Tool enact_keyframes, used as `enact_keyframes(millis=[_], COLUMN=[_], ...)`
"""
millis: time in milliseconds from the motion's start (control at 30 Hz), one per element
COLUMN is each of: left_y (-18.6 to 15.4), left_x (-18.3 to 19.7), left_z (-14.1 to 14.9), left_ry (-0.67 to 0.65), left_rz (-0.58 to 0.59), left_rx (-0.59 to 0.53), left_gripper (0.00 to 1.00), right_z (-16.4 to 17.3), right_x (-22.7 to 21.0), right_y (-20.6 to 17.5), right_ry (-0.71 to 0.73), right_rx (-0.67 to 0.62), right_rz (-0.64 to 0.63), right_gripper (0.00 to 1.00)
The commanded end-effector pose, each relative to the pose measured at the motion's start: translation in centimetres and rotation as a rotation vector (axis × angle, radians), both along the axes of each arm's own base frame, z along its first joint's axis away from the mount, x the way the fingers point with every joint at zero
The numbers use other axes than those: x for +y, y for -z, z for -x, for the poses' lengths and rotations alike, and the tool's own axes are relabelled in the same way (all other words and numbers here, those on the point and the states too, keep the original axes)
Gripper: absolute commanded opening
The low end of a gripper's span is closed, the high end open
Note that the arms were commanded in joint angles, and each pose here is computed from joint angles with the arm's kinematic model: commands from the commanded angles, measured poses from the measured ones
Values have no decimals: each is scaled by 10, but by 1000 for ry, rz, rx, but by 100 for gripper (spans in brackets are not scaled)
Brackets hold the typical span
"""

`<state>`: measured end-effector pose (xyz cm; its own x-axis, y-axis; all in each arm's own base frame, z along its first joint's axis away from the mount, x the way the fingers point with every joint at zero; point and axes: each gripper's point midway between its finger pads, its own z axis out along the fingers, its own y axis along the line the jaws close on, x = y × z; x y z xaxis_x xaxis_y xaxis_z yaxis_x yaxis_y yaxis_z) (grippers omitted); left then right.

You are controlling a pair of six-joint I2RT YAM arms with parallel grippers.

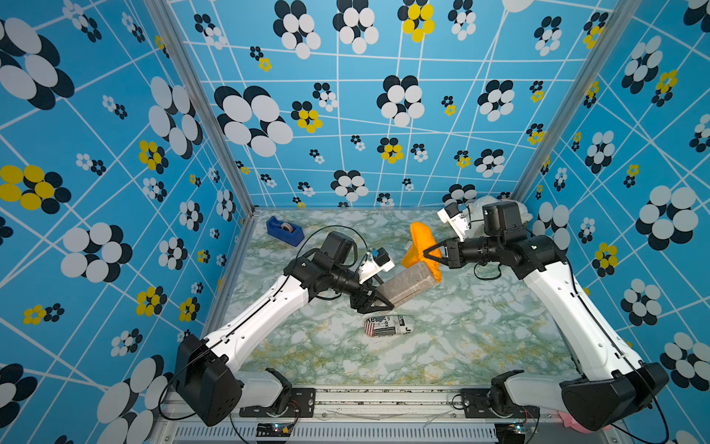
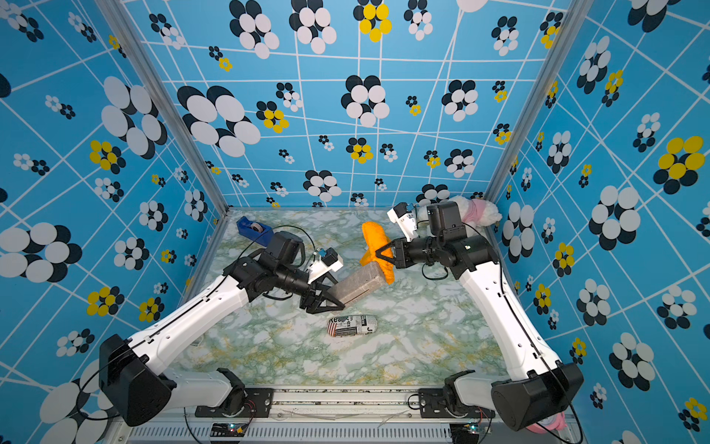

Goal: Wipe the eyeglass case
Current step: Wipe the dirt from the eyeglass case.

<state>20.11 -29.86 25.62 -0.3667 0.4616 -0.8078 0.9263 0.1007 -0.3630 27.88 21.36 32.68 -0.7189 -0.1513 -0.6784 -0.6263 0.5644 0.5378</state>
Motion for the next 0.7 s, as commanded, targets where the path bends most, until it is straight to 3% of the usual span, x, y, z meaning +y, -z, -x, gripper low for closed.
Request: enact_keyframes(millis=[0,400,667], left_y=[-10,-3,-7], left_x=[3,2,1], left_z=[-30,-43,-51], left_ry=[-106,-132,-147], left_rz=[-6,-20,-7], left_rx=[-42,-10,-17], left_gripper=[0,0,0], right_z=[29,52,68], right_x=[3,-5,-1], right_y=[-7,-12,-28], right_ry=[-57,-57,-90], right_rx=[76,99,100], right_rz=[-35,-14,-99], right_gripper=[0,0,0])
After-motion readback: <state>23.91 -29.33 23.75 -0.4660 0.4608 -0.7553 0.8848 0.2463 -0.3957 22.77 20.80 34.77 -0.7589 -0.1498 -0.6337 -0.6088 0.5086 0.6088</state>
